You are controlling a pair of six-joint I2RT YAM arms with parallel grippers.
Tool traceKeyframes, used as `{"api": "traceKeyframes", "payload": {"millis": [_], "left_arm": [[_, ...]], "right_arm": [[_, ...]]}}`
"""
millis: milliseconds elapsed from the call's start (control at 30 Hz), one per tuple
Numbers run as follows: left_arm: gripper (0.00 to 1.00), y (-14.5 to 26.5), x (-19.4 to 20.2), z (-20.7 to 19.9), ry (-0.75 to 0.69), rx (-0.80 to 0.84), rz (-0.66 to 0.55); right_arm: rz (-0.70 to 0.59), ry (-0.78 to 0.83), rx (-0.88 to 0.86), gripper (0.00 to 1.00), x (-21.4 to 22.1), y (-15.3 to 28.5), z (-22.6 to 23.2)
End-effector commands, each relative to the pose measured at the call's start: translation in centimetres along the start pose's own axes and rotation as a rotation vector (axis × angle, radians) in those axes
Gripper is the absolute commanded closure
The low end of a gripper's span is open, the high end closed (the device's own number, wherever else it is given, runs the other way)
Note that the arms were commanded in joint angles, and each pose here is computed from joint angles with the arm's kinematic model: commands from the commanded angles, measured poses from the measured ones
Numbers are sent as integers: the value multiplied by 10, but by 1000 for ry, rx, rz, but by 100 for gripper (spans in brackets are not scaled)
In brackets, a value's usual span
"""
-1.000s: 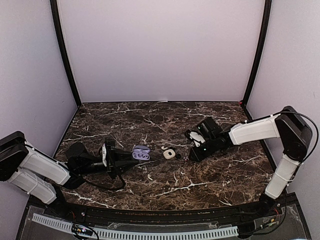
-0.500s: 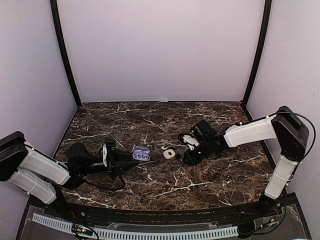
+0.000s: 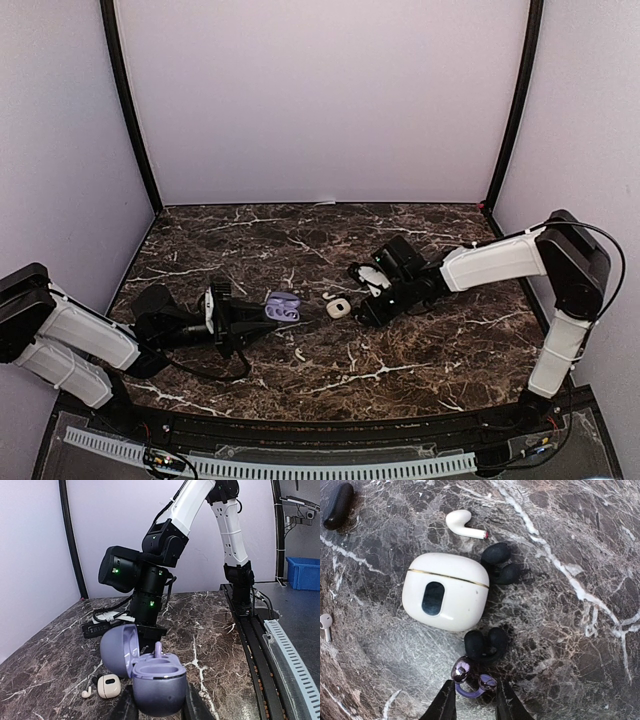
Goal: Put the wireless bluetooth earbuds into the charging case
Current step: Adjust the left earbud at the center of the board.
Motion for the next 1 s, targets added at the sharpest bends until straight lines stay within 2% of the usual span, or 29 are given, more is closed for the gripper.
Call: {"api": "traceKeyframes", "payload": {"millis": [0,567,833,967], "left_arm": [[99,1,-10,0,-22,10,-34],[99,3,-13,0,-20,1,-40],[99,3,-12,3,-21,-18,-33],[99,3,-13,2,-24,-18,-34]], "right_arm": [[-34,26,14,73,-13,-1,1],[-94,142,11,70,-13,26,3],[-92,66,49,81,-18,14,-17],[-39,71,50,100,-12,0,-19]]}}
Point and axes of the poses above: each gripper's point midway between its finger pads, its own y axis back along the fingers, its own z axis along the line the jaws close on, x = y × z, the point moved 5 cm from there along y, back along the fingers
